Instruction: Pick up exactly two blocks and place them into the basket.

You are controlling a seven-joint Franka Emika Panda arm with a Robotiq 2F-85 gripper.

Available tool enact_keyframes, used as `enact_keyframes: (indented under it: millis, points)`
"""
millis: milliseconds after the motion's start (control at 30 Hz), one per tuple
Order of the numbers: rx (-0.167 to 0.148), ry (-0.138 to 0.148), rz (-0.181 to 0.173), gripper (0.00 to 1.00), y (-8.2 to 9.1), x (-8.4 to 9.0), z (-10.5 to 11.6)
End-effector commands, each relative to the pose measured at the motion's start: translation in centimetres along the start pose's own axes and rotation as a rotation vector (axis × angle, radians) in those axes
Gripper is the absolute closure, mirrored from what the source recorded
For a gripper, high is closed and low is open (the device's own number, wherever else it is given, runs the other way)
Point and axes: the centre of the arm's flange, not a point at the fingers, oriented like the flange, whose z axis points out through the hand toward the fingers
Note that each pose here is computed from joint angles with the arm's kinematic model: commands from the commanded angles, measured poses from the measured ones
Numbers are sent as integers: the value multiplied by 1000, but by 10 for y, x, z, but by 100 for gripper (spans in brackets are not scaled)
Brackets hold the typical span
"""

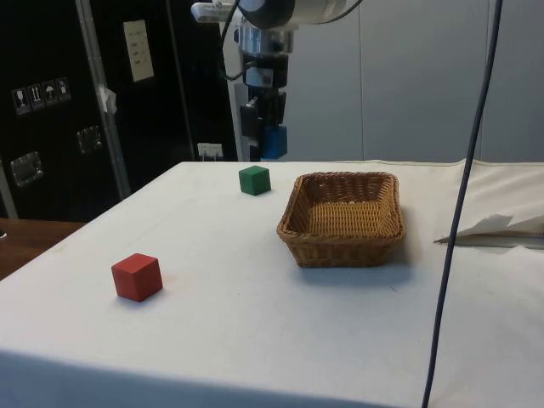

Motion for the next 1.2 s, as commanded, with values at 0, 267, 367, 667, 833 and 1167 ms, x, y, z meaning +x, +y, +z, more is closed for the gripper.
enact_keyframes:
  millis: [0,267,367,667,833,1167]
  points:
    - [-16,2,-8,99,2,-10,4]
    - [-16,-11,-13,99,-1,-11,6]
    - [-23,-19,-24,99,0,-16,9]
    - [-44,-44,-59,99,1,-28,16]
    - [-38,-55,-71,99,-2,-19,14]
    - [-70,-78,-100,99,2,-38,24]
